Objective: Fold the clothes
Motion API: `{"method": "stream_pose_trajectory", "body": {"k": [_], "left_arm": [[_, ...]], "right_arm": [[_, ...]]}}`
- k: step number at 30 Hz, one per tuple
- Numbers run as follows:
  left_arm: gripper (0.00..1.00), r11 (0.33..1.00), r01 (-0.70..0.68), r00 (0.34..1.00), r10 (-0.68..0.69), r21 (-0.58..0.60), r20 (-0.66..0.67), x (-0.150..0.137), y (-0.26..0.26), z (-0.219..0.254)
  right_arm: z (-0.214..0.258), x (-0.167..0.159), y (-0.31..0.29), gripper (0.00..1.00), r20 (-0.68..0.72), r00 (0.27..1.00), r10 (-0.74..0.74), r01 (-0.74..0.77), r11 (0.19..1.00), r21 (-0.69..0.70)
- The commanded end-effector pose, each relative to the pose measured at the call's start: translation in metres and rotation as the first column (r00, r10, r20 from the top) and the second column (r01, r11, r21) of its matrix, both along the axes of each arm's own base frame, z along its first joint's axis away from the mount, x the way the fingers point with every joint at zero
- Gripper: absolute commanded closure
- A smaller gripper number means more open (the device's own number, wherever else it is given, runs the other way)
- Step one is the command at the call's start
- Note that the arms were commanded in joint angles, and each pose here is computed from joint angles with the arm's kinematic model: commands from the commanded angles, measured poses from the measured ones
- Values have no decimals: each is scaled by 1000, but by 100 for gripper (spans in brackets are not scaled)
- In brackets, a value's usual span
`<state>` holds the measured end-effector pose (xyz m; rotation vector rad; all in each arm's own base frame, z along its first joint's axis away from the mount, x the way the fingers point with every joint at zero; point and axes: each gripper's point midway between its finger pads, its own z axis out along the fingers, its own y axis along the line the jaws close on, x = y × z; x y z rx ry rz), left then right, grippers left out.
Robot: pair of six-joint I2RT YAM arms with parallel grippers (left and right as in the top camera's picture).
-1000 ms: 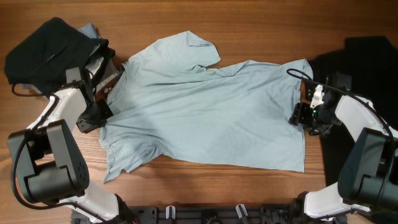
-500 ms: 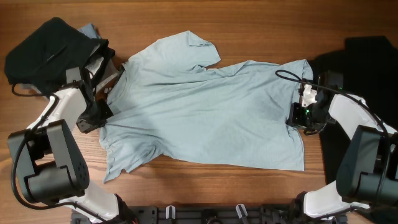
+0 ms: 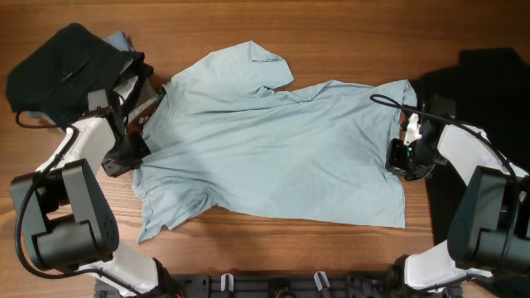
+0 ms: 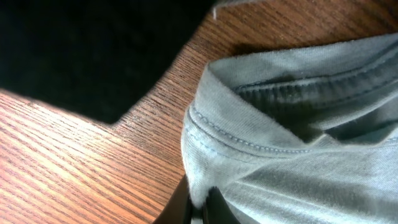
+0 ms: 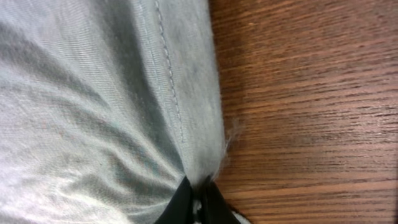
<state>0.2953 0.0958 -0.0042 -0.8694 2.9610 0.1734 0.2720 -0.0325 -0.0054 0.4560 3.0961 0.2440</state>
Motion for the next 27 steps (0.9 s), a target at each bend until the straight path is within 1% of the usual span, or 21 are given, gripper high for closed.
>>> {"method": "stream_pose_trajectory", "body": {"k": [1,3,5,7,10,17,20,22,27], "left_arm": [[96,998,-50,998,52,41,-47,-15,12,-10],[96,998,-51,998,52,42,-37,-12,13,-8],[96,999,-42,999,42,-7,-7,-3,6,0],[96,997,-34,999,36,-63,27,5,-3,12],[96,996,-29,996,35,-80,76,11,-7,34],[96,999,-23,977,30,-36,209,13,-4,87],[96,999,-34,967,28,18,253,9,2,108],[96,998,-39,962,27,39,273,5,4,118],[96,997,-50,950,30,58,310,1,6,133]], "right_arm": [[4,5,-4,96,2,999,-45,45,999,4],[16,16,-1,96,47,998,-40,39,999,27],[38,31,6,96,121,993,-13,4,998,71],[63,45,14,96,203,979,-18,-7,992,122],[92,56,19,96,280,959,-45,1,988,153],[137,50,19,96,366,927,-85,36,990,139],[145,44,7,96,372,919,-133,110,991,82],[151,38,1,96,384,914,-129,124,992,38],[152,29,-6,96,367,921,-131,142,990,-4]]}}
